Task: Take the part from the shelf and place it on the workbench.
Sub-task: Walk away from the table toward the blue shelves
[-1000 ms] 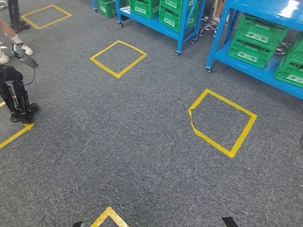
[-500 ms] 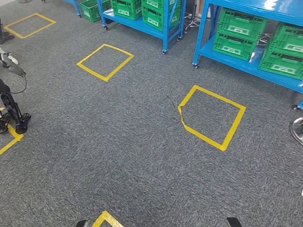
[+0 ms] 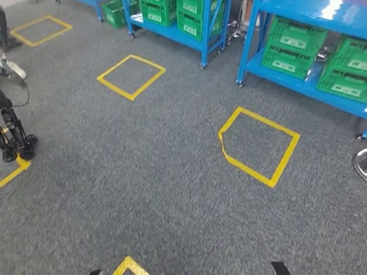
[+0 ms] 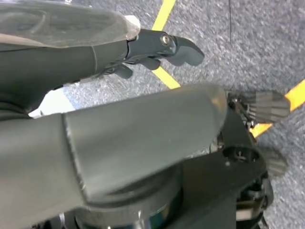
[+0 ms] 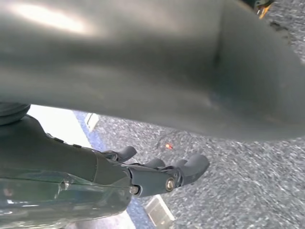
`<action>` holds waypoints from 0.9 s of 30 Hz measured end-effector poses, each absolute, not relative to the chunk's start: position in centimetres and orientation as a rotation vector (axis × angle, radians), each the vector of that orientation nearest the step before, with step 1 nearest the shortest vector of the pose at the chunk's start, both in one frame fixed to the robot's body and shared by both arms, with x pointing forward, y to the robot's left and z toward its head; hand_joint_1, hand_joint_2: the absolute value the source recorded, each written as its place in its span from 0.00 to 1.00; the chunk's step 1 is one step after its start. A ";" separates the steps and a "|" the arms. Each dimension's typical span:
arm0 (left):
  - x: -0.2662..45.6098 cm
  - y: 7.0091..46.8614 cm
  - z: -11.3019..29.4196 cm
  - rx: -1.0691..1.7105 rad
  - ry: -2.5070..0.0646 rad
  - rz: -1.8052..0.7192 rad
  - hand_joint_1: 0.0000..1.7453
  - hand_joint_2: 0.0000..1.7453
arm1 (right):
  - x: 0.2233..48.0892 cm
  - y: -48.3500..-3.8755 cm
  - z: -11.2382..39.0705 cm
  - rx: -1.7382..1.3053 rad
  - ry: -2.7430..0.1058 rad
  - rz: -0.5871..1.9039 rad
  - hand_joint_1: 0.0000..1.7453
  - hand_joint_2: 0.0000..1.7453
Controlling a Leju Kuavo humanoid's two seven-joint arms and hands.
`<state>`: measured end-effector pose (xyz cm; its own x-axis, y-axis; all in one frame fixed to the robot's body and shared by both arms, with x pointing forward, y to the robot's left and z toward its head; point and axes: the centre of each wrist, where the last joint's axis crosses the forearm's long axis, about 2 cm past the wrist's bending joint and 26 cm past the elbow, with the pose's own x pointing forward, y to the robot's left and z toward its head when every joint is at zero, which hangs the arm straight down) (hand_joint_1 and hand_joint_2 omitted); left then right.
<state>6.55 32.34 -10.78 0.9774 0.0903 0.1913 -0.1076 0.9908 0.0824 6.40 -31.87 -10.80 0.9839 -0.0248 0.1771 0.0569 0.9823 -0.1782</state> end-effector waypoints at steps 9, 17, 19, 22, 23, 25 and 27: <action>6.6 32.6 -10.8 0.091 -0.189 0.095 0.00 0.00 | 5.8 -31.6 -10.9 -0.173 -0.167 -0.039 0.00 0.00; 6.5 32.0 -10.8 0.077 -0.182 0.093 0.00 0.00 | 5.8 -31.7 -10.9 -0.174 -0.168 -0.037 0.00 0.00; 6.0 32.0 -10.9 0.078 -0.172 0.092 0.00 0.00 | 5.8 -31.7 -10.9 -0.174 -0.167 -0.037 0.00 0.00; 5.8 32.3 -10.9 0.082 -0.167 0.092 0.00 0.00 | 5.8 -31.6 -10.9 -0.173 -0.171 -0.037 0.00 0.00; 5.8 32.3 -10.9 0.084 -0.168 0.091 0.00 0.00 | 5.9 -31.6 -10.9 -0.171 -0.172 -0.037 0.00 0.00; 6.0 32.3 -10.9 0.086 -0.173 0.088 0.00 0.00 | 6.1 -31.6 -10.9 -0.166 -0.176 -0.040 0.00 0.00; 6.3 32.1 -10.8 0.084 -0.182 0.084 0.00 0.00 | 6.1 -31.7 -10.9 -0.159 -0.177 -0.049 0.00 0.00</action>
